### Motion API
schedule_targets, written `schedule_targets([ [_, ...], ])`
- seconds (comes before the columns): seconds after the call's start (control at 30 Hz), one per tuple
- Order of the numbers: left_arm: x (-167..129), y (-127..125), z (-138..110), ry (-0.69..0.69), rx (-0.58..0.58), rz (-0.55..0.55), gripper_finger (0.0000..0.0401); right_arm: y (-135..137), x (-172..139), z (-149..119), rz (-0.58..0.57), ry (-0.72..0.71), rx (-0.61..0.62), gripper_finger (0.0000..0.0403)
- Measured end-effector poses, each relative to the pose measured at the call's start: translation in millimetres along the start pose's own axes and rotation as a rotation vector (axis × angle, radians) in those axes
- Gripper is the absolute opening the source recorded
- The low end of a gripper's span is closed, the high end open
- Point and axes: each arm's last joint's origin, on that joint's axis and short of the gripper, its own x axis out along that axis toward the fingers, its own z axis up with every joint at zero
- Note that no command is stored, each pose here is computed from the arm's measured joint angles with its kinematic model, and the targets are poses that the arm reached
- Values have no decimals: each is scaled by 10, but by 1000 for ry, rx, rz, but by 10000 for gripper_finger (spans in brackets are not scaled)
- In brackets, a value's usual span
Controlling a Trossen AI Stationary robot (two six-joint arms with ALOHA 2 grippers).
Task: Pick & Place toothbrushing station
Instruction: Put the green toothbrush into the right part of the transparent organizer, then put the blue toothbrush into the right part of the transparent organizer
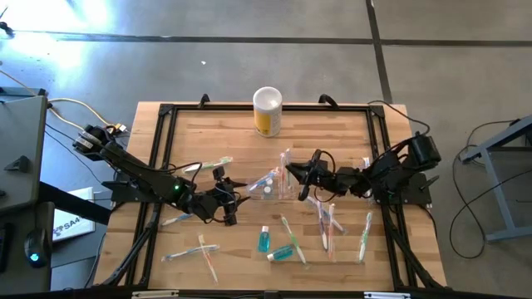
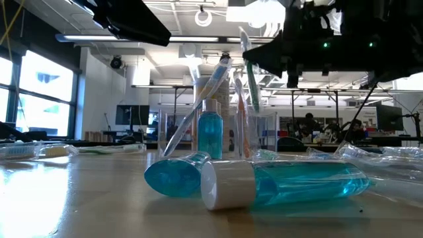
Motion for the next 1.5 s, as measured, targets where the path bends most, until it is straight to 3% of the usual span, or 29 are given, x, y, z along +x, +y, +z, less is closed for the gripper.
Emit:
schedule_targets([
  [0.23,0,0,0,0,-2,0,187,-57,20,-202,-21,68,15,29],
  [0.63,0,0,0,0,-2,0,187,-80,20,-292,-3,144,-21,61],
  [0.83,0,0,0,0,-2,0,187,-82,14,-329,16,183,-37,112],
  [1.13,0,0,-1,1,-1,0,187,-83,12,-335,7,187,-53,230],
  [1.3,0,2,-8,6,4,2,187,13,-33,-243,47,155,-188,272],
  [1.5,0,-4,-20,23,4,-28,187,212,-177,46,-53,91,-344,283],
])
